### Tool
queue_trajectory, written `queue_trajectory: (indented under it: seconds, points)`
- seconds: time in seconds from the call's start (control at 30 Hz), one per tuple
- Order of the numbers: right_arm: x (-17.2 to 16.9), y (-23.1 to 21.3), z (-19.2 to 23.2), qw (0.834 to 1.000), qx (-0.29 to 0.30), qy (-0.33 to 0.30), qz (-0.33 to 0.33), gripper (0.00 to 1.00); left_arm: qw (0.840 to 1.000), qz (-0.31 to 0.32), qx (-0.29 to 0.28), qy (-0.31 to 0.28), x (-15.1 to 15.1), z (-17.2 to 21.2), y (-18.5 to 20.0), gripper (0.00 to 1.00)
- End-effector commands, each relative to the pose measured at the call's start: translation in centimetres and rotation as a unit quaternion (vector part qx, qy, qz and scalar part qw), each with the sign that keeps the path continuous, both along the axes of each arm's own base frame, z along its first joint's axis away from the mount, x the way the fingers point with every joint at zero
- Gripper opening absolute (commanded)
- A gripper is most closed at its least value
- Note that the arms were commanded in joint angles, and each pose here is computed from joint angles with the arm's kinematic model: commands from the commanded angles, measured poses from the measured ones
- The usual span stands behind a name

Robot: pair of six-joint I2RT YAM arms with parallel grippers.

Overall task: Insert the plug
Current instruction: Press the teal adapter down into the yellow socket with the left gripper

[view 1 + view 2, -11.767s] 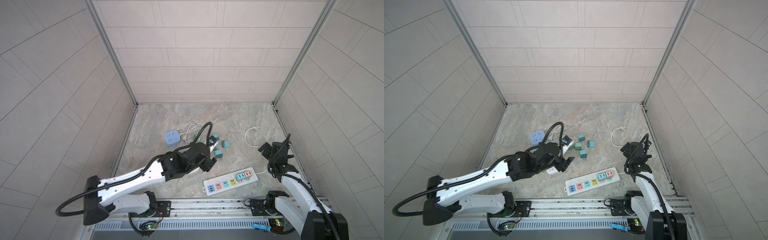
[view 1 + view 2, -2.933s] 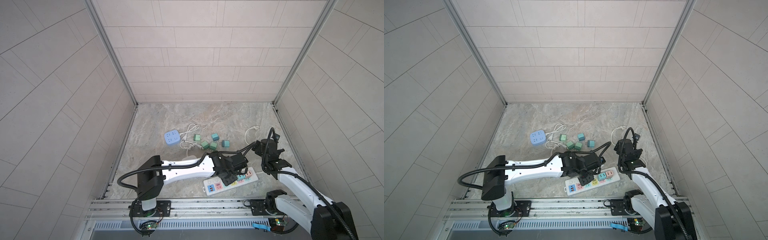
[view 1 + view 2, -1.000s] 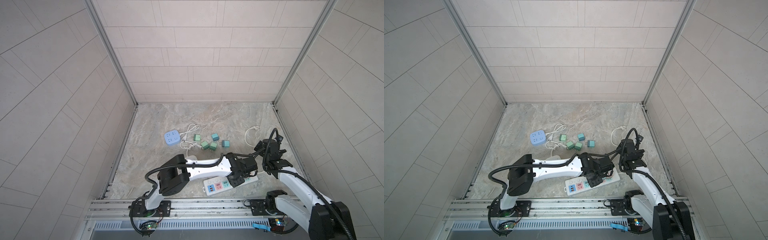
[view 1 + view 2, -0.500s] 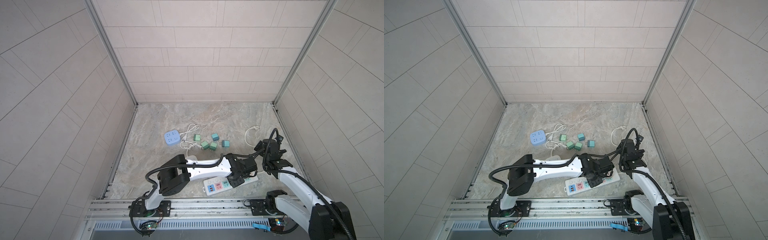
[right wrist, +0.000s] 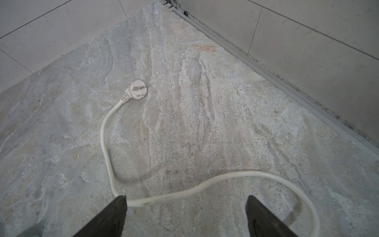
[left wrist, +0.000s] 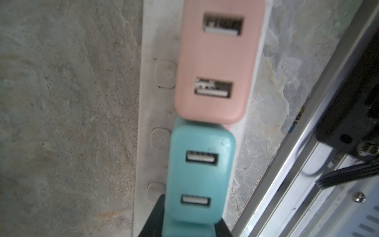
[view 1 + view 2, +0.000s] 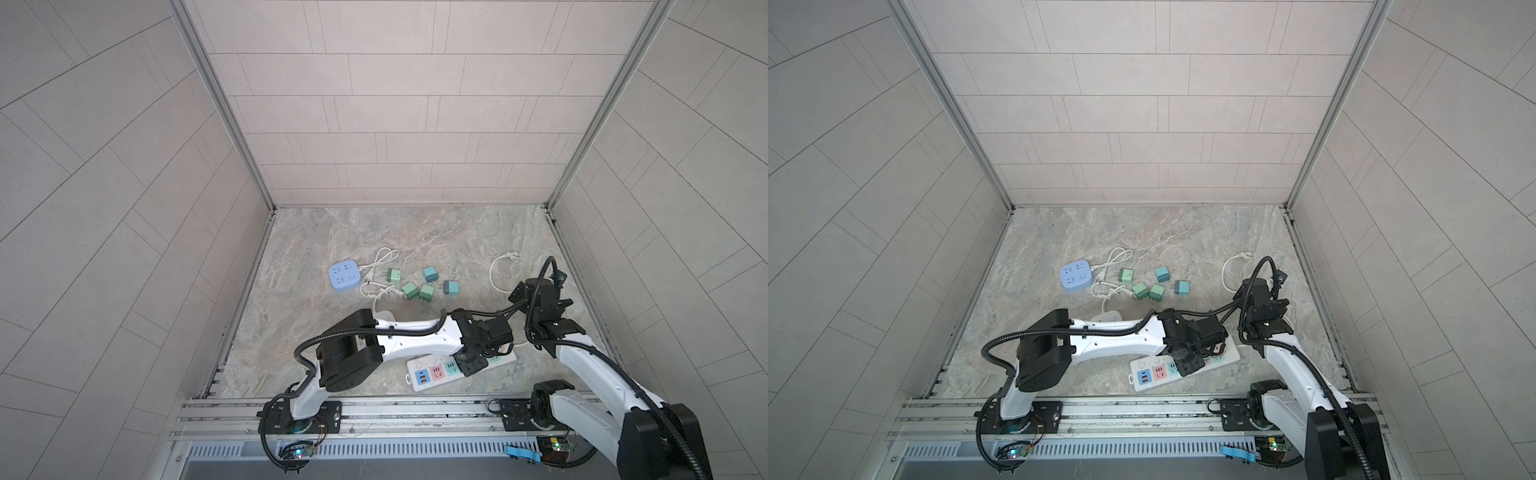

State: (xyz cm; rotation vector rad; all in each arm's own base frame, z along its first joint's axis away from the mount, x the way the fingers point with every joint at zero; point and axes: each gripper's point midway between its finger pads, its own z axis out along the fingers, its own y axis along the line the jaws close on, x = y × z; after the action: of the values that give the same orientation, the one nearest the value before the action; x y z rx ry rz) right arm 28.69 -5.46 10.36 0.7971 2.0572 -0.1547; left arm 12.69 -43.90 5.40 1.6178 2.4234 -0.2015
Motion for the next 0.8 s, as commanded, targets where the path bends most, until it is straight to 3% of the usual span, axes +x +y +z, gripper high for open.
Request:
queue_trajectory:
  seconds: [0.0,0.3,0.5,0.77]
  points:
    - [-0.6,-0.4,-0.4,1.000,-0.001,0.008,-0.013,0.92,0.999,-0.005,0.031,0.030,-1.5,-3.1,0.9,0.00]
    - [-0.8,-0.5,-0.4,1.000,0.000,0.004,-0.014,0.92,0.999,-0.015,0.012,0.027,-1.2,-1.8,-0.2,0.00]
    - [-0.8,-0.4,-0.3,1.000,0.000,0.003,-0.014,0.92,1.000,-0.018,-0.001,0.012,-0.7,-0.5,-0.7,0.28]
    - [-1.0,-0.5,-0.2,1.000,0.000,-0.002,-0.016,0.93,0.999,-0.021,-0.035,-0.020,0.1,3.5,-0.8,0.44]
